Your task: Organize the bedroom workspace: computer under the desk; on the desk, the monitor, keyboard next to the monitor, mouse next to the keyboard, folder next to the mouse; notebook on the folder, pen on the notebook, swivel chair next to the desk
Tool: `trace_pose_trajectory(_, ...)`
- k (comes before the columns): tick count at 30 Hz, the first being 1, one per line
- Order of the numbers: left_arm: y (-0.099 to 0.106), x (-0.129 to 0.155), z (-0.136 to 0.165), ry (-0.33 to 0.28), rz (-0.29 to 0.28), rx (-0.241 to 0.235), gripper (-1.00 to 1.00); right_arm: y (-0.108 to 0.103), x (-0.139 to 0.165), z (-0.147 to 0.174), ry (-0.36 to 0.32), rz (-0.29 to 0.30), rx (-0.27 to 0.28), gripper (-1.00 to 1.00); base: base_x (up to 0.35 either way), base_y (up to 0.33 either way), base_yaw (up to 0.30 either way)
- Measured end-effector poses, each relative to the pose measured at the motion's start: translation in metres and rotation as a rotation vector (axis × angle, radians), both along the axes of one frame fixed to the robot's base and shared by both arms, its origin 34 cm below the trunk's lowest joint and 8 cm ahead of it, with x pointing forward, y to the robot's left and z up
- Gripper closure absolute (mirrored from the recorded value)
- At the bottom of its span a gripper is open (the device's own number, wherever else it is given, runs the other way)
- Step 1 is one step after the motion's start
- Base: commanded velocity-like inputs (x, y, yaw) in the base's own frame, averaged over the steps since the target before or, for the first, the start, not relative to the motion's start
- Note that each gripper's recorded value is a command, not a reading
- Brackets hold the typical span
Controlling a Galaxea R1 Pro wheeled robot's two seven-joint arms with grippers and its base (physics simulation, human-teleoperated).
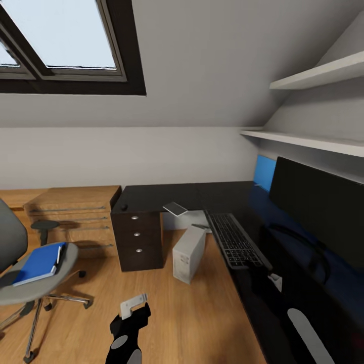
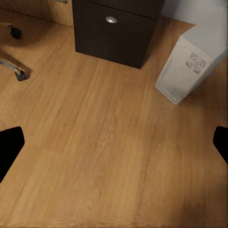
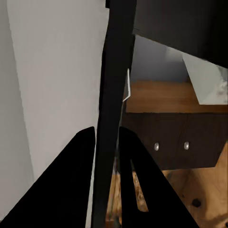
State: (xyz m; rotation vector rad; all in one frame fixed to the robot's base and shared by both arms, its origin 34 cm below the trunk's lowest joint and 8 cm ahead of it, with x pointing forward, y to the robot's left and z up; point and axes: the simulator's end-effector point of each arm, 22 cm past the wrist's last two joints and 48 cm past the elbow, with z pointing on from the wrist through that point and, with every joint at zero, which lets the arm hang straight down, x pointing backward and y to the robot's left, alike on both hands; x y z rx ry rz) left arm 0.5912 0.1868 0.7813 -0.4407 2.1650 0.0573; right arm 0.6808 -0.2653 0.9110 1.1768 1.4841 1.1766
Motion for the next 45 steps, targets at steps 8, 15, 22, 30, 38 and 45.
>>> trace_pose_trajectory(8,0.0,-0.001,0.011,0.0,0.0,0.0,-1.0,-0.028,0.005,-0.016,0.074,-0.009,-0.018,1.0,-0.259,-0.262,0.0)
trace_pose_trajectory(15,0.0,-0.001,0.013,0.0,0.0,-0.001,-1.0,-0.035,0.006,-0.017,0.081,-0.013,-0.03,1.0,-0.255,-0.261,0.0)
trace_pose_trajectory(22,0.0,-0.001,0.014,-0.005,0.004,-0.008,-1.0,-0.037,0.009,-0.013,0.073,-0.014,-0.036,1.0,-0.077,-0.09,0.0)
trace_pose_trajectory(30,0.0,-0.001,0.013,-0.004,0.005,-0.008,-1.0,-0.035,0.011,-0.011,0.065,-0.012,-0.058,1.0,-0.001,-0.001,0.0)
trace_pose_trajectory(38,-0.001,-0.001,0.013,-0.004,0.003,-0.009,-1.0,-0.035,0.011,-0.011,0.065,-0.011,-0.073,1.0,0.0,0.0,0.0)
trace_pose_trajectory(45,-0.001,-0.001,0.013,-0.004,0.003,-0.008,-1.0,-0.035,0.011,-0.011,0.064,-0.011,-0.078,1.0,0.186,0.0,0.0)
